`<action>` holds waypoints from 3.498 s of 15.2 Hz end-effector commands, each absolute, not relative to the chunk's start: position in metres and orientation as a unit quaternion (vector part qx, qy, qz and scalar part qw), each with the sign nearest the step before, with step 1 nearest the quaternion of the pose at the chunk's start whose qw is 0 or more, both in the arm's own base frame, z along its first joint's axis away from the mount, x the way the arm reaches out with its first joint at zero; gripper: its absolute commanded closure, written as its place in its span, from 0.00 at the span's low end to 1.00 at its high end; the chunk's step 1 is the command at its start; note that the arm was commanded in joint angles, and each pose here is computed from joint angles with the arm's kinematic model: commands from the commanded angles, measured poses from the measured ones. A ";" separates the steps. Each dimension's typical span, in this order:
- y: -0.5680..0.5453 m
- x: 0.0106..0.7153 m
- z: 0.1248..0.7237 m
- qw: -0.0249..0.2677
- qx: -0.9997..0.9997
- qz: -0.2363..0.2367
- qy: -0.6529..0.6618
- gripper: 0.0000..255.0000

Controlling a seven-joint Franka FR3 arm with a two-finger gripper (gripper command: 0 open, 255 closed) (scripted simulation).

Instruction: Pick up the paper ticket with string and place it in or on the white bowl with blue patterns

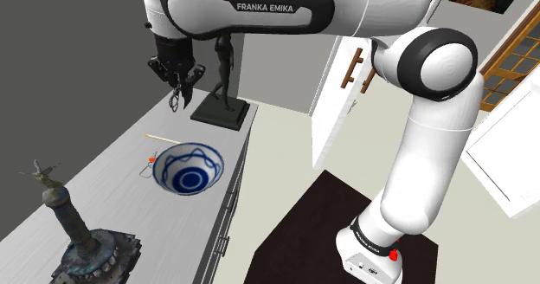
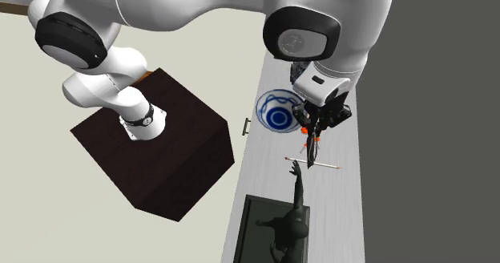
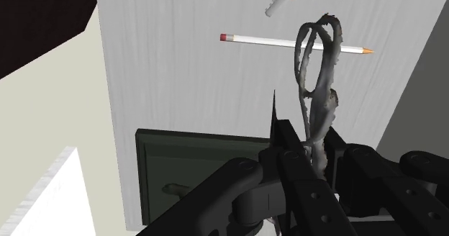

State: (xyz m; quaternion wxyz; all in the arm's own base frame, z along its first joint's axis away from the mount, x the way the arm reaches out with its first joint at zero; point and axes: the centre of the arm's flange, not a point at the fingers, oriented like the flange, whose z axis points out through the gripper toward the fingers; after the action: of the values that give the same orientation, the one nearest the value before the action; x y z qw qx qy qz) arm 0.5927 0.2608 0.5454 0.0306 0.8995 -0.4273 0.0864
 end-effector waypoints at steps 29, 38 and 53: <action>0.347 0.452 0.507 0.031 0.899 0.086 -0.427 1.00; 0.347 0.452 0.490 0.031 0.899 0.086 -0.427 1.00; 0.353 0.446 0.539 0.031 0.899 0.086 -0.427 0.00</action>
State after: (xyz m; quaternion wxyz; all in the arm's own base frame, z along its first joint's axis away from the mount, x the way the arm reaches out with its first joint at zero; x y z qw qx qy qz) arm 0.4459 0.3532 0.5376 0.0304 0.8995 -0.4272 0.0864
